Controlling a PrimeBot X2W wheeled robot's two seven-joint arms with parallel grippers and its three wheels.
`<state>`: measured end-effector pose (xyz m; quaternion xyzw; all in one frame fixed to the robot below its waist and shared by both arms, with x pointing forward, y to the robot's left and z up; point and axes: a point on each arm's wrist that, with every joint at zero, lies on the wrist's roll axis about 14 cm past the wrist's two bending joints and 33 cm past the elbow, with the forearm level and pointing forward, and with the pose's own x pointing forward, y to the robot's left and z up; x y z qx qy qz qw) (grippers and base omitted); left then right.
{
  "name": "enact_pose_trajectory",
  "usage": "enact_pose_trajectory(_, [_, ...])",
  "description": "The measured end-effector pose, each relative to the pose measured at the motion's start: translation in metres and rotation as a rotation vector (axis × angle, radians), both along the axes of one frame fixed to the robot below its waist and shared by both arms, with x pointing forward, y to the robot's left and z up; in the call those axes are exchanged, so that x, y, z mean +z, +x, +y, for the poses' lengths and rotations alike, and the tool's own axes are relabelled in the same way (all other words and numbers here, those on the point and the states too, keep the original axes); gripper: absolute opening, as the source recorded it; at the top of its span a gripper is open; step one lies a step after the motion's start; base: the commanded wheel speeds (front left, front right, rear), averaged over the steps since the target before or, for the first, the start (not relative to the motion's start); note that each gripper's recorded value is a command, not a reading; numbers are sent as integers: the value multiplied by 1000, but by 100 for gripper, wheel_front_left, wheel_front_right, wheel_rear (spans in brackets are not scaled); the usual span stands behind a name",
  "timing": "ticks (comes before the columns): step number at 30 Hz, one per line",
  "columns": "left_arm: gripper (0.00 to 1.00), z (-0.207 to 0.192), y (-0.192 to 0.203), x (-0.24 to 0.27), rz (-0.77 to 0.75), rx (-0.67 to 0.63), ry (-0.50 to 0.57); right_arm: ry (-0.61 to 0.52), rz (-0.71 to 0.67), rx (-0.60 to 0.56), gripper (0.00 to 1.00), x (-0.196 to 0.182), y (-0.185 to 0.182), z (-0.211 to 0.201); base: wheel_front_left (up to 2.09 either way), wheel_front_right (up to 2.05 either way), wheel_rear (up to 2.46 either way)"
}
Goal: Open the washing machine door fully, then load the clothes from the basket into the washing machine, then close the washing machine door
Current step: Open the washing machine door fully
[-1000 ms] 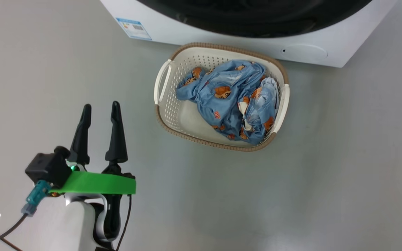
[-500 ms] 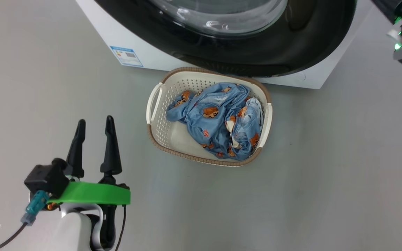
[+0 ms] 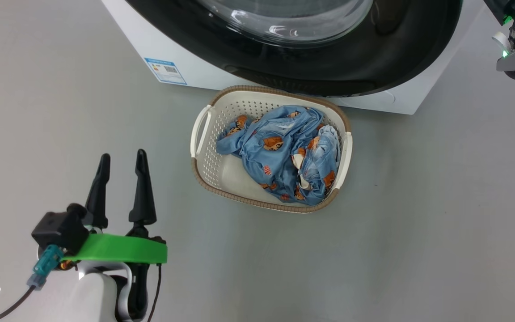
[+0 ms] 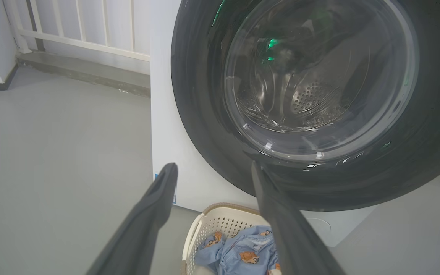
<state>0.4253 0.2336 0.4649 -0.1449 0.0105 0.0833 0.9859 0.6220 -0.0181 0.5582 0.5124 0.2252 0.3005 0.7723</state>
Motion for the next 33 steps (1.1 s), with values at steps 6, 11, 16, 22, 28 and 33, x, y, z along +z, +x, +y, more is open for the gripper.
enact_pose_trajectory(6, [100,2,-1,0,3,6,2,-9,4,-7,0,-5,2,3,0,0,0])
enact_pose_trajectory(11, [100,3,-2,1,0,7,2,-22,17,27,0,-7,-3,8,0,0,0])
enact_pose_trajectory(16, [100,4,-5,7,-16,11,1,-43,35,78,0,-5,-13,13,0,0,0])
enact_pose_trajectory(22, [100,8,-17,13,-24,29,5,-65,53,135,0,-5,-34,19,0,0,0])
enact_pose_trajectory(28, [100,13,-30,19,-39,46,6,-88,65,207,0,-6,-62,27,0,0,0])
enact_pose_trajectory(33, [100,19,-43,22,-47,66,3,-111,59,258,0,-7,-84,35,0,0,0])
